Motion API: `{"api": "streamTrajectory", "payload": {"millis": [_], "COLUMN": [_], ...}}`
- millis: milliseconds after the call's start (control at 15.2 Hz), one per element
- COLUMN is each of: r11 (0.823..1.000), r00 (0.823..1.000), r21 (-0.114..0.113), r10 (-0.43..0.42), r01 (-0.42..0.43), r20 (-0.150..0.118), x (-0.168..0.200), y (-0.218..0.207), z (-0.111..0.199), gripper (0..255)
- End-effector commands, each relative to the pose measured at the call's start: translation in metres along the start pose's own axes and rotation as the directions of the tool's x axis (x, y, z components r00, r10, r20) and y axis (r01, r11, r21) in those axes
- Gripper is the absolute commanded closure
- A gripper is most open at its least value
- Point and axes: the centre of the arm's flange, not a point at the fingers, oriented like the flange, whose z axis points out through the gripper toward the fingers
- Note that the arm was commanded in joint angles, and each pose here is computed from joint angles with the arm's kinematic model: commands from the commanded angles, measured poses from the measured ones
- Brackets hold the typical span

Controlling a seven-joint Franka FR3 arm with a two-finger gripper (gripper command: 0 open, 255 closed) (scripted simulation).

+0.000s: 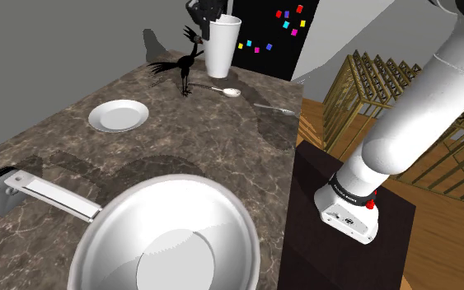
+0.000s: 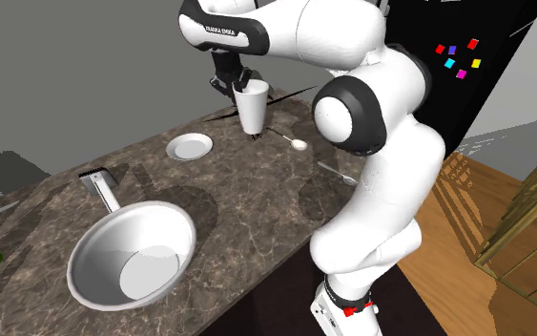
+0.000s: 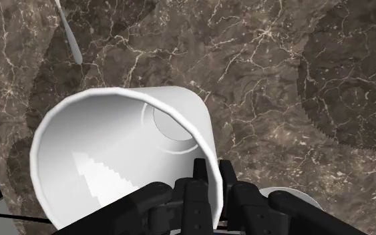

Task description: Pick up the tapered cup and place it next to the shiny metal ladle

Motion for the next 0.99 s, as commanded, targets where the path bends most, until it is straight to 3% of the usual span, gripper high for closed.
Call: {"api": "streamTrajectory", "payload": {"millis": [0,660,924], "r11": [1.000,1.000,1.000], "r00": [1.000,1.000,1.000], "r21": [0.000,0.000,0.000], "r10": [0.001,0.001,0.001], "r01": [-0.001,-0.001,-0.001], "r20": [-0.001,-0.001,-0.001], "x": [0.027,0.154,0.153], "y": [0.006,0.030,0.027], "z": [0.004,0.013,0.034], "gripper": [255,255,255]}}
